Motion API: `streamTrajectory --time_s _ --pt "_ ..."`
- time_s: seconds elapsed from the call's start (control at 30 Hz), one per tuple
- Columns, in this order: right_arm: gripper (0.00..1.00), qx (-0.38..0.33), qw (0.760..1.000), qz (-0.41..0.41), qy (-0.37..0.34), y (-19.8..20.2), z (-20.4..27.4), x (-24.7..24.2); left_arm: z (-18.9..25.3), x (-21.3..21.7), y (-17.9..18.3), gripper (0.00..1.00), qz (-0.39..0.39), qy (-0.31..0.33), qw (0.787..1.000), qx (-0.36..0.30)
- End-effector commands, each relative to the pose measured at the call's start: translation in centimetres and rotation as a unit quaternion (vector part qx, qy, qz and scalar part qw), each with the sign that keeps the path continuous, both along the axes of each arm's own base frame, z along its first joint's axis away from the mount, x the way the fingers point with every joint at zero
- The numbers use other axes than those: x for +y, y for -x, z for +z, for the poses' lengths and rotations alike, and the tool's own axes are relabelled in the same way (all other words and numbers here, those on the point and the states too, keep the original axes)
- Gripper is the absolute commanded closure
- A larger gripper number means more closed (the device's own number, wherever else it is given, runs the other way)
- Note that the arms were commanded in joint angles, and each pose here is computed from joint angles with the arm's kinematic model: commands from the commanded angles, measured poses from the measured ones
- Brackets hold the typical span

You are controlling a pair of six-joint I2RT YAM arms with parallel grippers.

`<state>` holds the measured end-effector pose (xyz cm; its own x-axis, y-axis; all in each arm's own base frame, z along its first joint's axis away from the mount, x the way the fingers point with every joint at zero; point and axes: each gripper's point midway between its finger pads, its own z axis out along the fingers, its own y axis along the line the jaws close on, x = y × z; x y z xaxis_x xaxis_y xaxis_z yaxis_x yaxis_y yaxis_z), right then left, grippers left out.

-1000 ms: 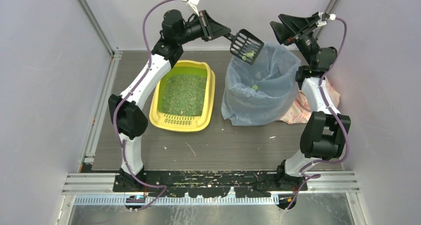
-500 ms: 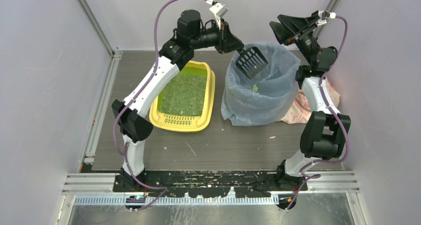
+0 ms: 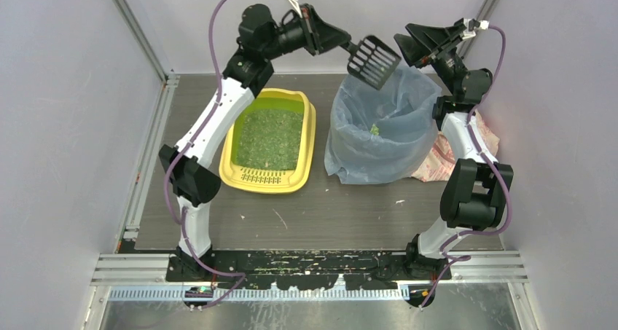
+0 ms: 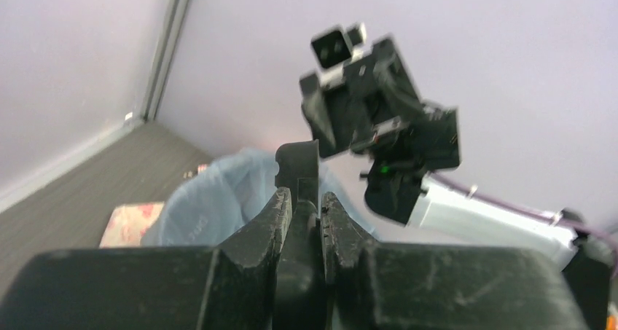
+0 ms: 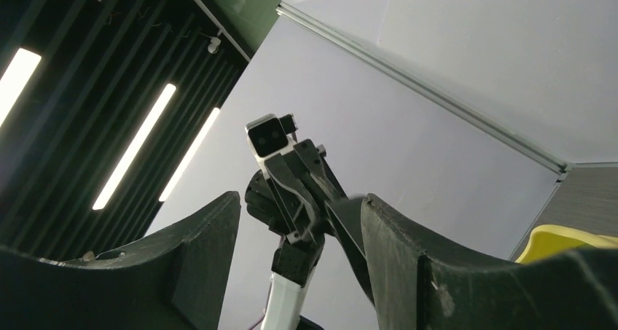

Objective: Clean the litter box

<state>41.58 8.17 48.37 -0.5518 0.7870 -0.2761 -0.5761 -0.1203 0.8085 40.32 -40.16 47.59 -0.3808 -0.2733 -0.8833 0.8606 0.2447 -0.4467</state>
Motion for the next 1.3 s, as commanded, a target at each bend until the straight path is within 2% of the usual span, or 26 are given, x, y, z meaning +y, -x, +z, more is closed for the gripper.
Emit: streamTrajectory --time_s 0.0,0.2,0.3,0.4,0.47,0.53,0.6,0.73,0.9,1.07,1.27 --pt "0.34 -0.039 0.999 0.002 0.017 1.4 0.8 0.4 8.7 3.9 1.3 1.00 -0.004 0.126 0.991 -0.040" --pt "0.33 -0.030 0.999 0.004 0.021 1.1 0.0 0.5 6.8 10.9 -2.9 1.00 0.100 0.123 0.987 0.001" --pt "0.34 -0.020 1.000 0.007 0.022 0.8 -0.7 0.5 4.5 16.6 -4.9 1.00 0.185 0.121 0.975 0.031" --pt "0.34 -0.011 1.000 0.008 0.021 0.5 -1.5 0.5 3.2 21.4 -5.4 1.00 0.246 0.113 0.962 0.044" --pt "0.33 -0.007 1.000 0.010 0.020 0.2 -1.9 0.5 1.9 23.7 -5.4 1.00 0.273 0.095 0.956 0.055" --pt "0.34 -0.007 1.000 0.011 0.020 0.0 -1.9 0.6 -0.6 25.2 -5.2 1.00 0.307 0.038 0.949 0.061" --pt "0.33 -0.005 1.000 0.015 0.021 -0.2 -2.1 0.8 -3.7 25.6 -4.6 1.00 0.323 -0.015 0.943 0.079" --pt "0.33 0.002 1.000 0.018 0.020 -0.9 -2.7 0.9 -9.7 26.5 -3.9 1.00 0.347 -0.074 0.926 0.127" --pt "0.34 0.007 1.000 0.026 0.016 -1.7 -3.1 1.2 -15.1 27.0 -2.8 1.00 0.373 -0.161 0.903 0.143" --pt "0.34 0.009 0.999 0.034 0.013 -2.2 -3.4 1.6 -18.0 28.7 -2.7 1.00 0.412 -0.194 0.875 0.166" --pt "0.34 0.003 0.999 0.041 0.012 -2.5 -3.2 1.9 -21.4 28.4 -3.1 1.00 0.405 -0.222 0.866 0.192"
